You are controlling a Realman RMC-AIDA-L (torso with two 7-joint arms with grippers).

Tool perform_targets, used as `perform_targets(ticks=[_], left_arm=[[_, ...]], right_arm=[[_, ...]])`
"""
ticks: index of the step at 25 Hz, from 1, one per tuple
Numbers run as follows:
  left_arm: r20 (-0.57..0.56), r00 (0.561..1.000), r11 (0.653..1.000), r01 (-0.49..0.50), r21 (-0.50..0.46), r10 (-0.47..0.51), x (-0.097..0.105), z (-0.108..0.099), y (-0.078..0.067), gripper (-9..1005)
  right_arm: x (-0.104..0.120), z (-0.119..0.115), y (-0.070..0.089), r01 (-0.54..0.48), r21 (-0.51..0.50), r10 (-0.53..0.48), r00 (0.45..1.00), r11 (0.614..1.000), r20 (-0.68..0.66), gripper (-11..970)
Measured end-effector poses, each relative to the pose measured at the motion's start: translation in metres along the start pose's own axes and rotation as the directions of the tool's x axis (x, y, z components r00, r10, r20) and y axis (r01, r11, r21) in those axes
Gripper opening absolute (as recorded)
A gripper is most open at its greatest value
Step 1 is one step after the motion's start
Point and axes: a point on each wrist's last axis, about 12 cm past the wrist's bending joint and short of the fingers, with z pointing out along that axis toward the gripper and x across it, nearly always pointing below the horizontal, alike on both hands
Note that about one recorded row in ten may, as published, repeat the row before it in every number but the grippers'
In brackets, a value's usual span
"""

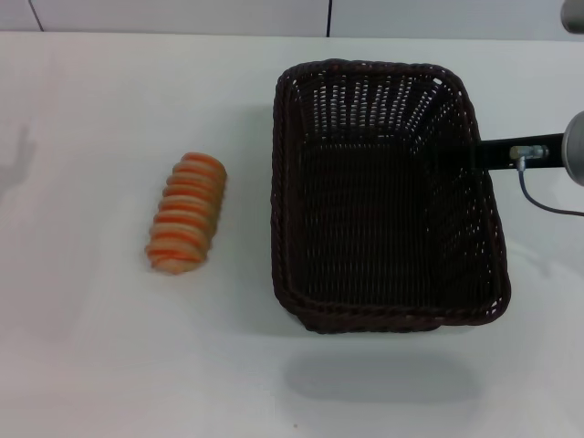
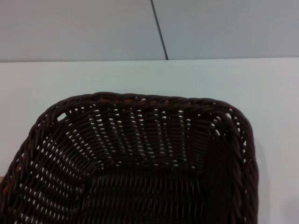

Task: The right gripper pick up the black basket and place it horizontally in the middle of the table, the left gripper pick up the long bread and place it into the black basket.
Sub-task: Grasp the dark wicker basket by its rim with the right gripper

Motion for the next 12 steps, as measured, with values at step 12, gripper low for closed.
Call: perform_targets(ticks=[12], left_arm=[[0.008,1.0,1.0,0.0,-0.01,0.0,-0.0011,-0.0017,0.0023,773]], right_arm=[[0.0053,0.0076,0.0006,-0.015,-0.017,0.015,1.0,1.0,-0.011,714]])
